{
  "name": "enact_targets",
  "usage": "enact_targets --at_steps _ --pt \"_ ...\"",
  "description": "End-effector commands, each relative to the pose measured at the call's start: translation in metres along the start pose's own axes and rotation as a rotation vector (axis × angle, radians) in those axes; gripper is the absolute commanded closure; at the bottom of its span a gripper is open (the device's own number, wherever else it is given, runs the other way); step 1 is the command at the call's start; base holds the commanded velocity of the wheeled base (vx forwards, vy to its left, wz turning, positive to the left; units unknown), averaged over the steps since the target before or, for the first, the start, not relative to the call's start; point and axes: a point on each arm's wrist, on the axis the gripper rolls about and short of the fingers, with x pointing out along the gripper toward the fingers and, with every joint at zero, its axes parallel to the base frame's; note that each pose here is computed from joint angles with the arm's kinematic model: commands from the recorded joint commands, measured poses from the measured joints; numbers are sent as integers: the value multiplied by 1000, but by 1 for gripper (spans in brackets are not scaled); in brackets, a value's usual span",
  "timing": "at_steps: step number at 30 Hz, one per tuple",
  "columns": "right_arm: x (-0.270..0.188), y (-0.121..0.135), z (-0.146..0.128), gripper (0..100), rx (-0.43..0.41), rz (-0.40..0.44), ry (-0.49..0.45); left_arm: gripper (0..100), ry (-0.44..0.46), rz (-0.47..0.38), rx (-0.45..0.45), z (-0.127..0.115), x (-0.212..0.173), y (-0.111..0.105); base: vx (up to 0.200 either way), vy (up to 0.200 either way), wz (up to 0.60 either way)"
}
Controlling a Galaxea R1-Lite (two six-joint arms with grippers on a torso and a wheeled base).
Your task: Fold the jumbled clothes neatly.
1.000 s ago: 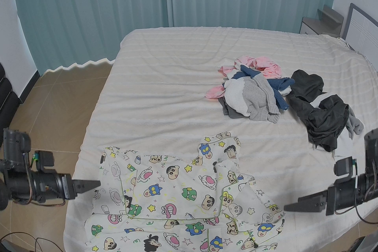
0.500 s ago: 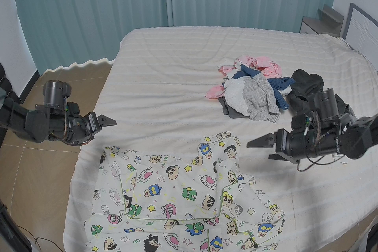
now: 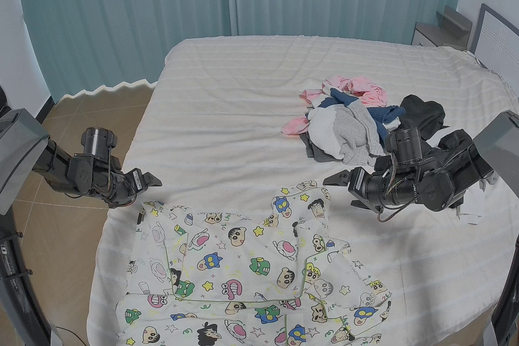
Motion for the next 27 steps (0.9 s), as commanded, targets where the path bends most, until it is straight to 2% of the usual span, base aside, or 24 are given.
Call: enact_targets --at_steps 1,5,12,20,27 --pt "12 -6 -4 0 25 -7 11 0 23 20 18 -5 8 8 0 0 0" --pt "16 -8 -6 0 27 -10 7 0 57 41 59 -14 28 17 0 0 0" --pt "20 -8 -6 0 22 -10 6 0 41 71 79 -19 46 23 0 0 0" --pt "36 -16 -7 0 22 -55 -6 0 41 69 106 -21 52 23 0 0 0" --pt "50 -23 -8 0 14 -47 -30 0 42 58 104 -21 54 23 0 0 0"
